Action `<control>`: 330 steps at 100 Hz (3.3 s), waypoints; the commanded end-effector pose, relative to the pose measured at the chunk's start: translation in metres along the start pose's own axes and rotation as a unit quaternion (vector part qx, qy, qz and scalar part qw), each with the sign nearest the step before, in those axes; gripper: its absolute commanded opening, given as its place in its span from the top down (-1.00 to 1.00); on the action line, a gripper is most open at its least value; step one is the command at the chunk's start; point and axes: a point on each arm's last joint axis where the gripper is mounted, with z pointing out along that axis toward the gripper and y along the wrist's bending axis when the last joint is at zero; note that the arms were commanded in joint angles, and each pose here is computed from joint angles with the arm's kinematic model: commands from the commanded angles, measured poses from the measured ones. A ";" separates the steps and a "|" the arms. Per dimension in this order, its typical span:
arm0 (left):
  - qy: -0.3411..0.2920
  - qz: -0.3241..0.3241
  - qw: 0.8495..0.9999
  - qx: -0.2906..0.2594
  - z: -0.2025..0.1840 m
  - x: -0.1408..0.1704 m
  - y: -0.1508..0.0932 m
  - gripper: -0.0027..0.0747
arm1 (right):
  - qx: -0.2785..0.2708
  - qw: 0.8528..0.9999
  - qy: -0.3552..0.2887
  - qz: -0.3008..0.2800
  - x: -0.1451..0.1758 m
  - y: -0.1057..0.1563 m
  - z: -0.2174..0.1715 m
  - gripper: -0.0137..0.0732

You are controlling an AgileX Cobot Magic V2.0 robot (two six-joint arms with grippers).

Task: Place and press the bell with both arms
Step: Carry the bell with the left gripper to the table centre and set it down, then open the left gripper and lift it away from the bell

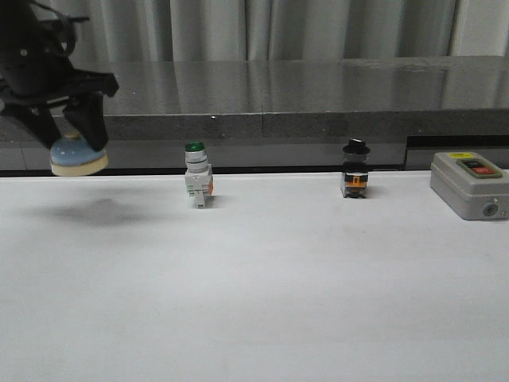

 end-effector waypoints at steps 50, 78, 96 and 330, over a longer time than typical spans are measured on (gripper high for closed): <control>-0.034 0.154 0.984 0.084 -0.087 0.001 -0.129 0.31 | 0.002 0.999 -0.051 -0.008 -0.012 0.000 -0.002 0.84; -0.032 0.221 0.967 0.122 -0.060 0.022 -0.200 0.31 | 0.002 0.999 -0.051 -0.008 -0.012 0.000 -0.002 0.84; -0.018 0.236 0.963 0.127 -0.029 0.031 -0.219 0.31 | 0.002 0.999 -0.051 -0.008 -0.012 0.000 -0.002 0.84; -0.105 0.075 0.991 0.039 -0.139 -0.013 -0.085 0.98 | 0.002 0.999 -0.051 -0.008 -0.012 0.000 -0.002 0.84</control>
